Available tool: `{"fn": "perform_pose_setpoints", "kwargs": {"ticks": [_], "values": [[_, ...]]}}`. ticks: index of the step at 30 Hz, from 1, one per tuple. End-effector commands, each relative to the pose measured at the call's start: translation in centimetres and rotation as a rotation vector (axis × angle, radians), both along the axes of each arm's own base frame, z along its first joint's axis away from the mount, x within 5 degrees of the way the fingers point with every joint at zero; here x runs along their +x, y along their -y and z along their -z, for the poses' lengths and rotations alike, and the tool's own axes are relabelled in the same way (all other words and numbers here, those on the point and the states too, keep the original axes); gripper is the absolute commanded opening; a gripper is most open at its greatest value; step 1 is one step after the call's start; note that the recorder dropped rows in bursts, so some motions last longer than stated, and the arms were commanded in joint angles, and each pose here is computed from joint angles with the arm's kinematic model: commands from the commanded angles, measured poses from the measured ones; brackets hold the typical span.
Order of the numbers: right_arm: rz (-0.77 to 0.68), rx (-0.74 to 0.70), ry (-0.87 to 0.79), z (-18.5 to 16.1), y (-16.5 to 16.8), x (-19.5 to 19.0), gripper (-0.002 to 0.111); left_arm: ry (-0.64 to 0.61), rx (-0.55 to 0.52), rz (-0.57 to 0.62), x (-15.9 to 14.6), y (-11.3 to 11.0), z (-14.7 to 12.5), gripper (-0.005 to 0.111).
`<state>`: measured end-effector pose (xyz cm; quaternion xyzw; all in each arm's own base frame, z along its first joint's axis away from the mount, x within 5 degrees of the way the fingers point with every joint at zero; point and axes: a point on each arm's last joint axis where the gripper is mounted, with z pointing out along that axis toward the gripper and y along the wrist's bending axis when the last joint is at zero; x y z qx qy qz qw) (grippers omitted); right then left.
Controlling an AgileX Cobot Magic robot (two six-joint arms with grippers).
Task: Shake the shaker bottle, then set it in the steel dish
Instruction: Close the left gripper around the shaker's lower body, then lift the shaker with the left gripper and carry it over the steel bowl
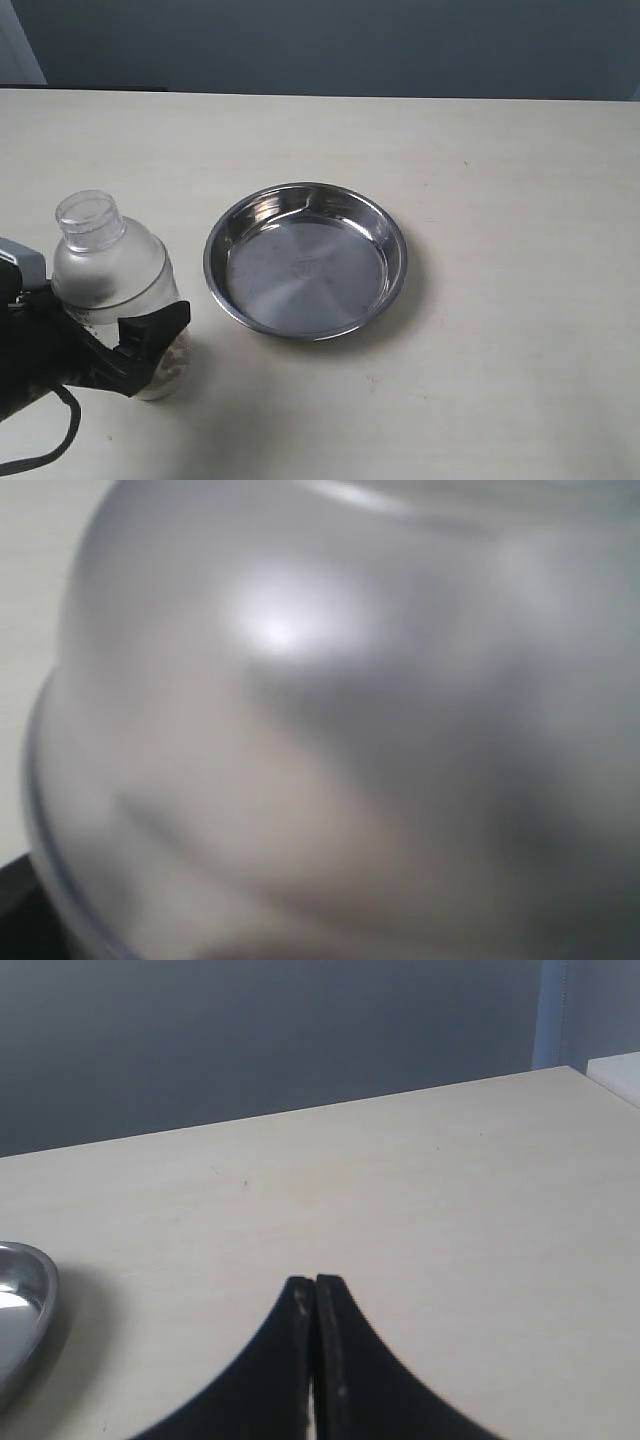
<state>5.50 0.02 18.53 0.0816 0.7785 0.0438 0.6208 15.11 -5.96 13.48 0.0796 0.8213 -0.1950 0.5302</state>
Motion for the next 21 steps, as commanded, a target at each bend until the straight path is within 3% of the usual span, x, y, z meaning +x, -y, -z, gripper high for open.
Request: {"fn": "perform_pose_setpoints", "kwargs": {"ticks": [1,12,21], "values": [[0.006,-0.003,0.011,-0.1,0.0,0.0,-0.001,0.011,-0.017,0.025,-0.1,0.3,-0.1,0.001],[0.006,-0.003,0.011,-0.1,0.0,0.0,-0.001,0.005,0.029,0.021,-0.1,0.1,0.1,0.001],[0.006,-0.003,0.011,-0.1,0.0,0.0,-0.001,0.133,-0.036,-0.015,0.5,0.1,-1.9,0.000]]}}
